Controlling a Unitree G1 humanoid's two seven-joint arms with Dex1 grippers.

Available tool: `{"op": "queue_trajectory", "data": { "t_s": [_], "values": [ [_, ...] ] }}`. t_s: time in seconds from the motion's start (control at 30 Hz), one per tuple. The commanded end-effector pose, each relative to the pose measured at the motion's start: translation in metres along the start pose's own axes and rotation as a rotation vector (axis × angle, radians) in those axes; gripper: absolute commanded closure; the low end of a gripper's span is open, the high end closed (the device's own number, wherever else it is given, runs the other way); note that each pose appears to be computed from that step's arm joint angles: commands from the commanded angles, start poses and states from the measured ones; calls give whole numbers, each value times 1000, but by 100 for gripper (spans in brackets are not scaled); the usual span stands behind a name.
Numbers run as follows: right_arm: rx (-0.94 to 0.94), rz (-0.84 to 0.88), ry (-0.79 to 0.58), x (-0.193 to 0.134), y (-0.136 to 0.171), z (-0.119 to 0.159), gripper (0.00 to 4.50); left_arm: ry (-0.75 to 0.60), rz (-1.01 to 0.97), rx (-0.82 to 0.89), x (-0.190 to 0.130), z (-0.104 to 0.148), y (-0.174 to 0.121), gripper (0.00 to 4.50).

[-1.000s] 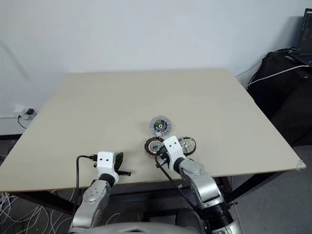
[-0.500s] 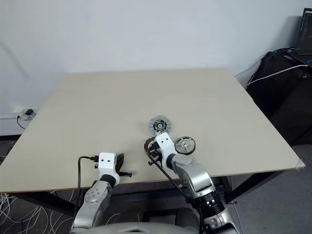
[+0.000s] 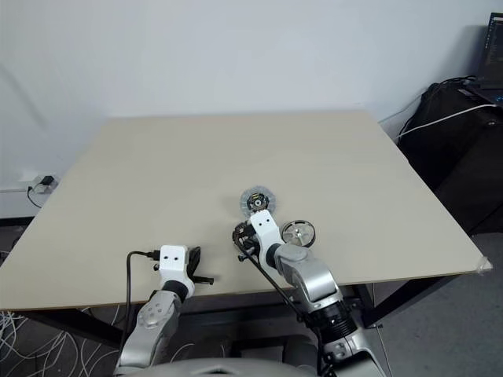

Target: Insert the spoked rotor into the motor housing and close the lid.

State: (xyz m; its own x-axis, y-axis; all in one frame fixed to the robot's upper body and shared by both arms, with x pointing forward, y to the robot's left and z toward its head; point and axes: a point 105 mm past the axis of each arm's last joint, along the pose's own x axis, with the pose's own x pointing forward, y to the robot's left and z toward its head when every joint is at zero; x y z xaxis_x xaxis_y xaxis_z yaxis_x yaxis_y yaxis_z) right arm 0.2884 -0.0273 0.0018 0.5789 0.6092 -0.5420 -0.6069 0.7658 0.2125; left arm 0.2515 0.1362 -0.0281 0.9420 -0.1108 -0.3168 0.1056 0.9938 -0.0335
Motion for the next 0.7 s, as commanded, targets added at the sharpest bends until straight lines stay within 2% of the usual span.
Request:
{"op": "queue_trajectory", "data": {
  "t_s": [0.03, 0.7],
  "values": [
    [-9, -10, -62, -1, -4, 18, 445, -48, -15, -4, 3, 12, -5, 450],
    [-8, -12, -82, 2, -3, 23, 445, -44, -21, 4, 4, 12, -5, 450]
  ]
}}
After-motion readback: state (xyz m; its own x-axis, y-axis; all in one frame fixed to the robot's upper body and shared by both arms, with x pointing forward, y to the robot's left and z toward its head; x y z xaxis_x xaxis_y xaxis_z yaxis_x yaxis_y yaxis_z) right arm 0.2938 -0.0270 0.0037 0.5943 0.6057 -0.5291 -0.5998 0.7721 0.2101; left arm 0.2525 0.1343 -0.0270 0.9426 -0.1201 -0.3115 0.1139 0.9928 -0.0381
